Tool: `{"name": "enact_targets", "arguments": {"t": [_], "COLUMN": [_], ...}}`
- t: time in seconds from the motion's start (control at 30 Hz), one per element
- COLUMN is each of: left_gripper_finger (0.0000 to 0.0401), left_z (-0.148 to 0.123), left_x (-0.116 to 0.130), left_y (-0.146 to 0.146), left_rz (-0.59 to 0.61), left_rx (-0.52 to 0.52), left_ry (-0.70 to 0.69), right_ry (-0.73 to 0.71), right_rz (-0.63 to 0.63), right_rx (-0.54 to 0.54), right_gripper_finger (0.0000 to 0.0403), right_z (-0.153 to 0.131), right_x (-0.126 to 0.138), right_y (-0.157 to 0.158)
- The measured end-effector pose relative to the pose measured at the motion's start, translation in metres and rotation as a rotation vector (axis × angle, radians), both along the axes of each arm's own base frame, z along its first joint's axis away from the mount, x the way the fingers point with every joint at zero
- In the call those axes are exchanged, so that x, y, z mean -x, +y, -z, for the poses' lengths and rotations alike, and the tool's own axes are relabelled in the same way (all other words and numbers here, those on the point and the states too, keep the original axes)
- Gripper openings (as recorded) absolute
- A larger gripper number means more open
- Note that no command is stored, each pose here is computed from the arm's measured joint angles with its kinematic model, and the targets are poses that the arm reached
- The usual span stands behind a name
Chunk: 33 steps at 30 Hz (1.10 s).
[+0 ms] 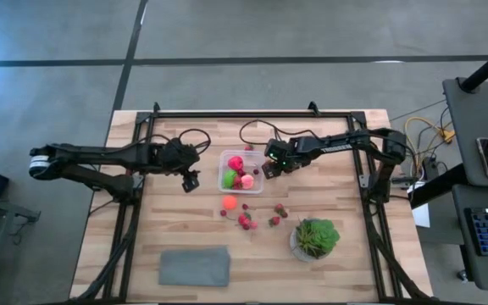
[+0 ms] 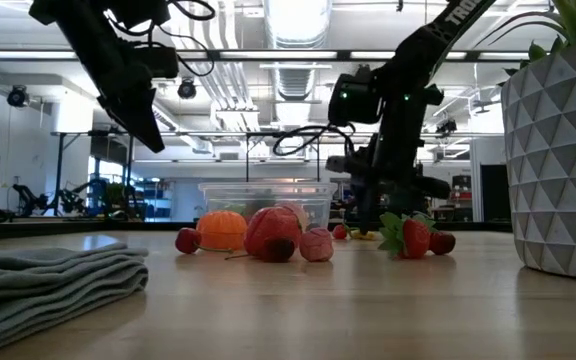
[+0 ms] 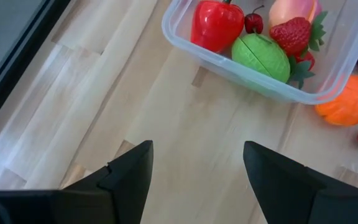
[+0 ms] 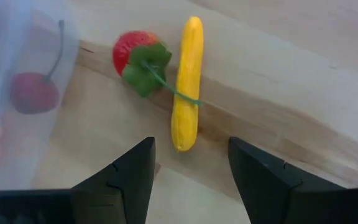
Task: Pick and placing Produce into tupperware
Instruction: Put the yellow corn into the transparent bin
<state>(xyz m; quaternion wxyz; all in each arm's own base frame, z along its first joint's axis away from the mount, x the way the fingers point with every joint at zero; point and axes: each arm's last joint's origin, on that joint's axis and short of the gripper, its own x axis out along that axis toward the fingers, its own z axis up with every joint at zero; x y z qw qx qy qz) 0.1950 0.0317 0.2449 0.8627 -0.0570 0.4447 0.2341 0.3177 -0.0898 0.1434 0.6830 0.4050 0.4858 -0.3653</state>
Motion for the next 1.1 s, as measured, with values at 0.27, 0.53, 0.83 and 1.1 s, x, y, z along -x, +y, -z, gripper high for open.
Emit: {"name": "enact_targets", "arguments": {"t": [0.27, 0.53, 0.83, 1.1], "left_gripper_finger": [0.0235, 0.0235, 0.0235, 0.0235], "left_z": [-0.002, -0.002, -0.002, -0.002], "left_x": [0.002, 0.002, 0.002, 0.002], "left_y": [0.000, 0.000, 0.000, 0.000], "left_rz": [-0.006, -0.023, -0.043, -0.043], "left_rx": [0.002, 0.013, 0.026, 0.026], "left_ry": [-0.013, -0.024, -0.033, -0.033], "right_ry": [0.000, 0.032, 0.063, 0.103], "right_rz": [-0.042, -0.117, -0.128, -0.167], "right_rx": [0.082, 0.131, 0.135, 0.154], "right_gripper_finger": [0.0196, 0.0191, 0.0145, 0.0085], "right_z": [-0.003, 0.000, 0.007, 0.007], "right_x": [-0.013, -0.021, -0.020, -0.017], "right_y": [0.002, -0.001, 0.001, 0.001]}}
